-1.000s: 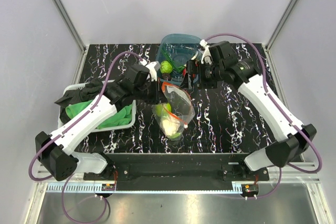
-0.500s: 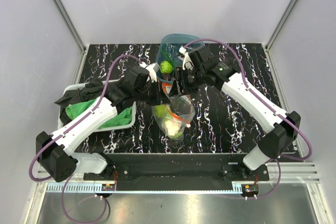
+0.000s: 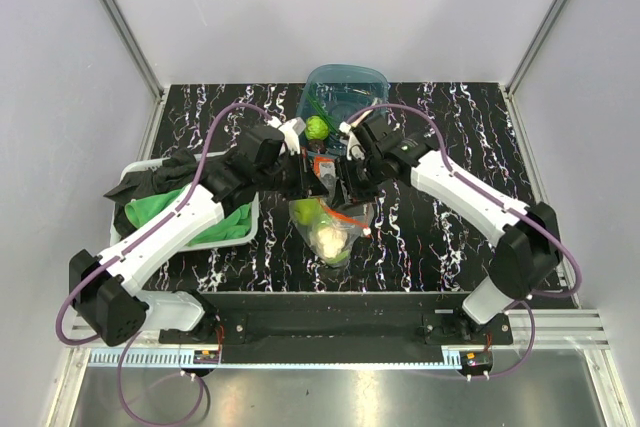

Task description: Open the zip-top bag and remove the fake food

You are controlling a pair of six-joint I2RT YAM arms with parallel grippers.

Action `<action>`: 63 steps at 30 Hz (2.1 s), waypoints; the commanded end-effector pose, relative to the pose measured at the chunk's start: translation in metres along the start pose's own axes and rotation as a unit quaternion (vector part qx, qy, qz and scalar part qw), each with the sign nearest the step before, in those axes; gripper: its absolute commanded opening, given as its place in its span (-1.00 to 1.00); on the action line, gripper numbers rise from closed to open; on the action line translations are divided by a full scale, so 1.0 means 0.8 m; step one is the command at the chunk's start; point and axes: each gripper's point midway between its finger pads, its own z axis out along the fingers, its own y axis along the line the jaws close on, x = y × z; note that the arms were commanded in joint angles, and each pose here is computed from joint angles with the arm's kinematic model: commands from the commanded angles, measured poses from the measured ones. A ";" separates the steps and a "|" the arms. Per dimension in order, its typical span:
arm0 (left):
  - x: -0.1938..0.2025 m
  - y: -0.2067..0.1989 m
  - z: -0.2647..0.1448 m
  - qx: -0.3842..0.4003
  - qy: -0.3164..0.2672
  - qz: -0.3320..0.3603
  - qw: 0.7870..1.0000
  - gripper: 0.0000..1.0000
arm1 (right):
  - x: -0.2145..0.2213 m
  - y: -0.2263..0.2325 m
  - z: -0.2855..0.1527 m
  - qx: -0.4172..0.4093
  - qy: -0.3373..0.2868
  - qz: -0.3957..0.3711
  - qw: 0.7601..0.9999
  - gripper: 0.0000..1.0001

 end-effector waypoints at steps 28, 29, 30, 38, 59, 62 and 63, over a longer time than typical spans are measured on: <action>-0.016 -0.030 0.003 0.054 -0.011 0.009 0.998 -1.00 | 0.011 0.008 0.052 -0.071 0.049 -0.003 0.996 -0.95; -0.016 -0.030 0.003 0.054 -0.011 0.009 0.998 -1.00 | 0.008 0.009 0.052 -0.070 0.046 -0.005 0.996 -1.00; -0.016 -0.030 0.002 0.054 -0.012 0.011 0.998 -1.00 | 0.005 0.011 0.048 -0.070 0.040 -0.007 0.997 -1.00; -0.004 -0.009 -0.010 0.027 -0.020 0.027 0.999 -1.00 | -0.045 0.054 -0.028 -0.075 -0.058 -0.047 0.994 -1.00; -0.008 0.024 -0.023 -0.025 -0.037 0.063 0.997 -1.00 | -0.151 0.155 -0.203 -0.100 -0.268 -0.134 0.949 -1.00; -0.008 0.033 -0.024 -0.037 -0.037 0.070 0.996 -1.00 | -0.167 0.168 -0.226 -0.103 -0.302 -0.148 0.936 -1.00; -0.010 0.037 -0.025 -0.041 -0.038 0.071 0.996 -1.00 | -0.175 0.176 -0.238 -0.109 -0.318 -0.154 0.929 -1.00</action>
